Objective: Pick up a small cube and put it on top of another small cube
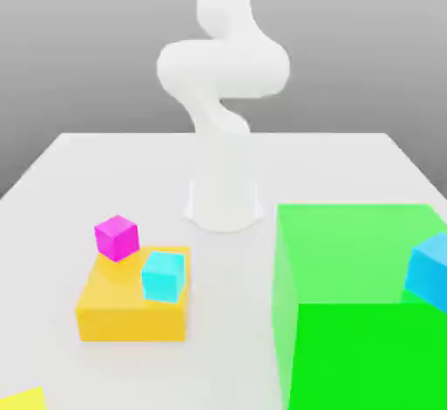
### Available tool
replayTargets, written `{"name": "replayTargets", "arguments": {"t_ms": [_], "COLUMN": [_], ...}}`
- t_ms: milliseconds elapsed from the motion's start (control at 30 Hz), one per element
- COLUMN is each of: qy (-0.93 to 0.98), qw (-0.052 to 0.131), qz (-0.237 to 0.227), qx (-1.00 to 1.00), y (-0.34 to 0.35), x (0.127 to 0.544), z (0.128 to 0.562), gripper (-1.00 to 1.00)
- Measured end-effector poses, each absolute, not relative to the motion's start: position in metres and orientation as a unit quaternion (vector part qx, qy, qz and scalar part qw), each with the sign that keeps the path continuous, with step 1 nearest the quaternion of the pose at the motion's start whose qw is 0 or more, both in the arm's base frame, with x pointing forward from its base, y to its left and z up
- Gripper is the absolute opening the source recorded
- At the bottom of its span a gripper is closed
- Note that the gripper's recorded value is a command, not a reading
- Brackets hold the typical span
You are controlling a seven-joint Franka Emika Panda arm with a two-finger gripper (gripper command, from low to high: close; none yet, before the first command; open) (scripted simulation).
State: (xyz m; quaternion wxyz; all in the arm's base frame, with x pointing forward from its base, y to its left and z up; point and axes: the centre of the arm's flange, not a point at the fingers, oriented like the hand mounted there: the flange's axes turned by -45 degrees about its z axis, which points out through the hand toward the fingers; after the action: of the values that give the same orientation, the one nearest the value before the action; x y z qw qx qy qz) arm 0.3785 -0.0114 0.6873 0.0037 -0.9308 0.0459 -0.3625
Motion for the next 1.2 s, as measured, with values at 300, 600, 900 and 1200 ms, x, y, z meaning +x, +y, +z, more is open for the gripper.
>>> {"name": "replayTargets", "arguments": {"t_ms": [300,600,900,1200], "qy": [0.192,0.340,0.475,0.548], "qw": [0.006,0.005,0.003,0.000], "qz": [-0.262,-0.162,-0.059,0.000], "qx": [-0.946,-0.927,-0.878,-0.837], "y": [-0.069,-0.144,-0.211,-0.244], "x": [0.477,0.534,0.545,0.529], "z": [0.580,0.445,0.289,0.138], "gripper": [0.00,0.00,0.00,-1.00]}}
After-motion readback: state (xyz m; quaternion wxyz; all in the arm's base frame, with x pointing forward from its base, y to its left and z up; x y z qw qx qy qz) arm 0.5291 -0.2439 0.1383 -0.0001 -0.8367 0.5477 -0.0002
